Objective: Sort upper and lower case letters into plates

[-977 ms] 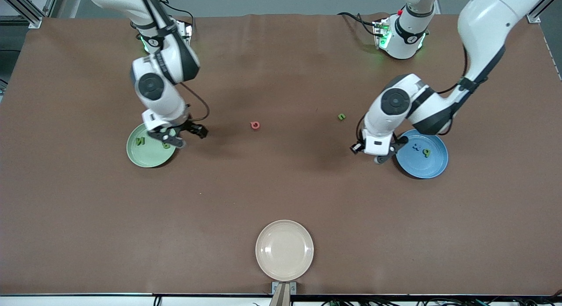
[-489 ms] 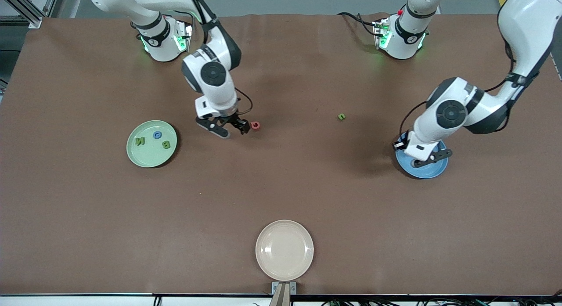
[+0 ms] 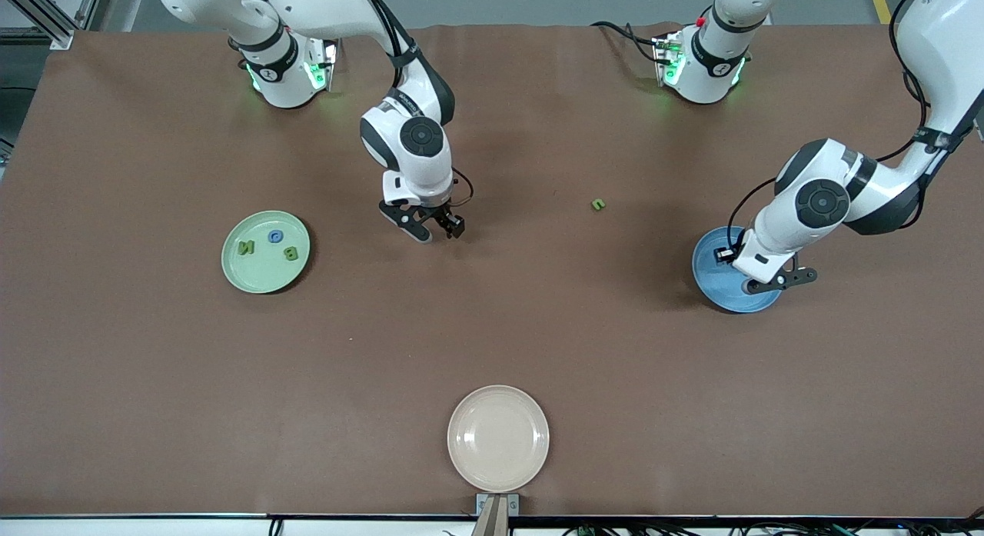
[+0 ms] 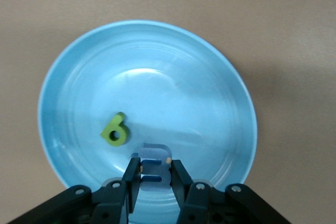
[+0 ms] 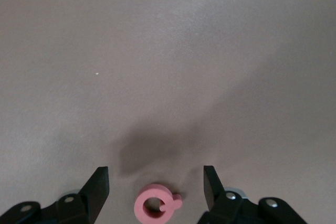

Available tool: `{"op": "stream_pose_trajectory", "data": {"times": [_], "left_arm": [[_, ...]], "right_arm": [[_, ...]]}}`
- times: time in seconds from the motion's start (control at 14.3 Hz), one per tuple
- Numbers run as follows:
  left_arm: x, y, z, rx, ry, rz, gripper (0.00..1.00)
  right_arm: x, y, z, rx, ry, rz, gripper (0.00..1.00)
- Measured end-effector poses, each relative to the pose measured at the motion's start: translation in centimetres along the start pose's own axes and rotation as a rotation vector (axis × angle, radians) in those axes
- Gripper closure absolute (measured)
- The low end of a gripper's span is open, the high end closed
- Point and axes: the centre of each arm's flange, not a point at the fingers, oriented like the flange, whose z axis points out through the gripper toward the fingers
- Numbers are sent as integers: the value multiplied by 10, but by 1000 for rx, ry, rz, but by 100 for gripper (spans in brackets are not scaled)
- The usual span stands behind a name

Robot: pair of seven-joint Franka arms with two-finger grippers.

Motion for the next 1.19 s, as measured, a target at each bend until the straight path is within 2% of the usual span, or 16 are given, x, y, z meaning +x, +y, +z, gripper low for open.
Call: {"op": "stream_pose_trajectory", "data": {"times": [0.21, 0.56, 0.84, 1.05, 1.12, 1.19], "left_arm": [[-1, 5, 10, -15, -1, 30, 70], [4, 4, 20, -81, 15, 19, 70], [5, 5, 20, -87, 15, 18, 70], [7, 4, 19, -87, 20, 15, 63], [8, 3, 18, -87, 22, 14, 53], [9, 3, 17, -88, 25, 13, 45]], "right_arm": [[-4, -1, 4, 9, 1, 70, 20], [-24, -4, 11, 2, 3, 147, 23], [-34, -5, 10, 3, 2, 191, 26], [-40, -6, 10, 4, 2, 210, 29], [-41, -7, 9, 7, 2, 214, 35], [-41, -7, 9, 7, 2, 215, 35]]}}
